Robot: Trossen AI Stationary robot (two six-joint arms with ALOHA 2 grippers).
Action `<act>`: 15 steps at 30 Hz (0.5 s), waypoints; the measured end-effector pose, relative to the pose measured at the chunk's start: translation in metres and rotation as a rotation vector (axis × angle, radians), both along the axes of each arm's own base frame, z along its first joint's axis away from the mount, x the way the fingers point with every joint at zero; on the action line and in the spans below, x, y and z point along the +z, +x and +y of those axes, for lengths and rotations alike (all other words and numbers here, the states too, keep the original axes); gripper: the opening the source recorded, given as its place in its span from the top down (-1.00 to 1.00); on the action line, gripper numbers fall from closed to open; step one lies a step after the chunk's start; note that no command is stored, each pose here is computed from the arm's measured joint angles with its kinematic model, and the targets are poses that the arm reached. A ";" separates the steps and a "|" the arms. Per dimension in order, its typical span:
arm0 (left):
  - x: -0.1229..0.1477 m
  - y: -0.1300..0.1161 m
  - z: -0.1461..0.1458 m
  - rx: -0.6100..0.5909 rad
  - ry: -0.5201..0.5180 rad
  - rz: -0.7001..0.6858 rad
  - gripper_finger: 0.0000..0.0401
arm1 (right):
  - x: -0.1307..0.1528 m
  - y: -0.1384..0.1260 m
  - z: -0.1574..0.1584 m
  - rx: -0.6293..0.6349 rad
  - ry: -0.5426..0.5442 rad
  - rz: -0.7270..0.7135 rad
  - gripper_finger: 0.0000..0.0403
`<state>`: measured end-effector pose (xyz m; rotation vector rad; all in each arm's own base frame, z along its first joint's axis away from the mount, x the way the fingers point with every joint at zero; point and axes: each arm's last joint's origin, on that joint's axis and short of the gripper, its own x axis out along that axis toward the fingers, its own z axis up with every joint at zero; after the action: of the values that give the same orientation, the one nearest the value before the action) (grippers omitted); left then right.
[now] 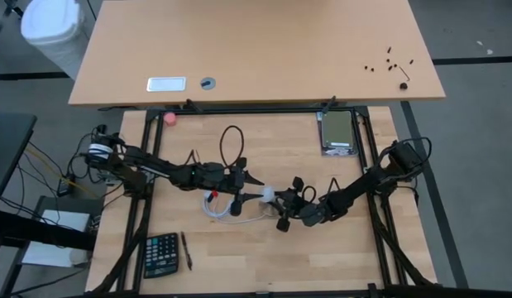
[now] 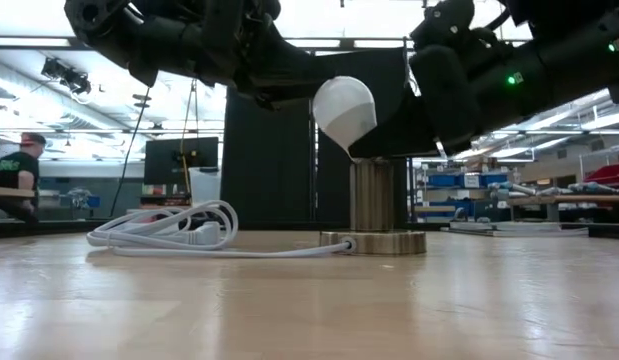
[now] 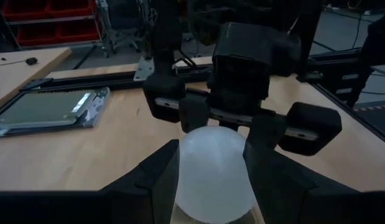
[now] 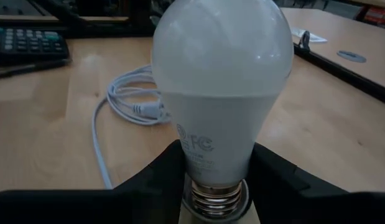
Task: Screw lightbulb
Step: Insert the lightbulb into the lamp
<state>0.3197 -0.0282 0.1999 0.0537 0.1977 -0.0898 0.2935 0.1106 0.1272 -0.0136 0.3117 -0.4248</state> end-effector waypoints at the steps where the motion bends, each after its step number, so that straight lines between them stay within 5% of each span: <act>1: 0.000 0.000 0.000 -0.001 0.000 0.004 0.06 | -0.001 -0.002 -0.001 -0.003 0.007 -0.006 0.23; 15: 0.000 0.000 0.000 -0.005 0.001 -0.006 0.06 | -0.005 -0.012 -0.005 -0.003 0.030 -0.069 0.23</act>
<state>0.3198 -0.0283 0.2002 0.0556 0.1920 -0.0947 0.2820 0.1056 0.1224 0.0308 0.2497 -0.4225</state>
